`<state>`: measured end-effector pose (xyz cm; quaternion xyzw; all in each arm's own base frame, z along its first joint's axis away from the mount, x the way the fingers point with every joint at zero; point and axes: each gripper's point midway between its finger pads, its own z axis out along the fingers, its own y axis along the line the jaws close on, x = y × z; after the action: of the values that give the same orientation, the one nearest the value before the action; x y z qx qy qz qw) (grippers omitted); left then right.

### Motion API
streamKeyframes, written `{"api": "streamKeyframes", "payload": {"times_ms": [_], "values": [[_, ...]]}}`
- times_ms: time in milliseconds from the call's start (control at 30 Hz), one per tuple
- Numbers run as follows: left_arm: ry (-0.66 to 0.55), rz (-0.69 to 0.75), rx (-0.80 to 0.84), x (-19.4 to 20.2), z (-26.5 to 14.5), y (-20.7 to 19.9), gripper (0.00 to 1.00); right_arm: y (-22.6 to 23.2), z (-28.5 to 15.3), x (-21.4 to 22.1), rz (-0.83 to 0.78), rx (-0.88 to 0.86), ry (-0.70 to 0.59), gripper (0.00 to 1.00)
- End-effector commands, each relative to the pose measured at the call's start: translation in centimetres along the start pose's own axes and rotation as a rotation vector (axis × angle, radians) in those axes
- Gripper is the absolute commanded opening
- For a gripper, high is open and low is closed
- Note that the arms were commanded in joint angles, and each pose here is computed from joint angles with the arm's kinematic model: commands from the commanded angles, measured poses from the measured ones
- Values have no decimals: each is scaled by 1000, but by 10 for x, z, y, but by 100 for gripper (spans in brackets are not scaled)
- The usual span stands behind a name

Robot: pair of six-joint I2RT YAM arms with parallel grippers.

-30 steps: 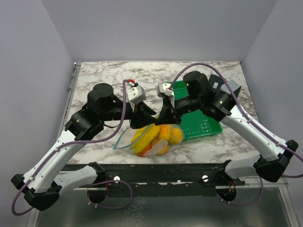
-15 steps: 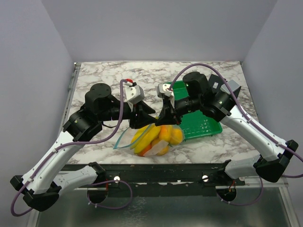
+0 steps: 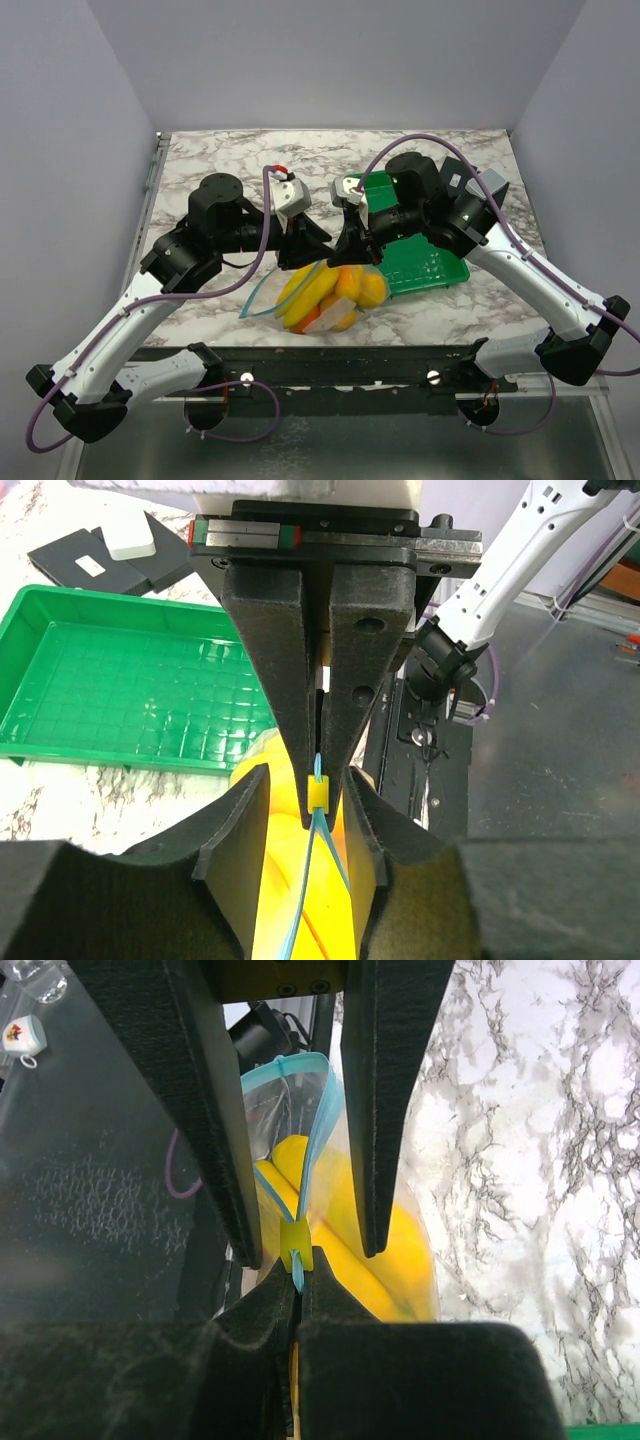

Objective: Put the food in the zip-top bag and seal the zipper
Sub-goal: Zip the zipper food storage bag at the center of the board.

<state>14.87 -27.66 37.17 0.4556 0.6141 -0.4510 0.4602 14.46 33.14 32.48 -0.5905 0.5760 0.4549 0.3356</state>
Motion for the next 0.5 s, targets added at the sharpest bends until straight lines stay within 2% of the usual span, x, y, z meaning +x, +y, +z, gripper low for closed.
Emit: {"api": "streamKeyframes", "payload": {"times_ms": [0,367,467], "values": [[0,-1,30,2,3,-3,34,7,-5,-15,-18,-9,-37,1],[8,-4,48,6,4,-5,23,6,-5,-18,-16,2,-42,1],[8,-4,54,6,4,-6,10,5,-4,-18,-17,2,-45,1]]}}
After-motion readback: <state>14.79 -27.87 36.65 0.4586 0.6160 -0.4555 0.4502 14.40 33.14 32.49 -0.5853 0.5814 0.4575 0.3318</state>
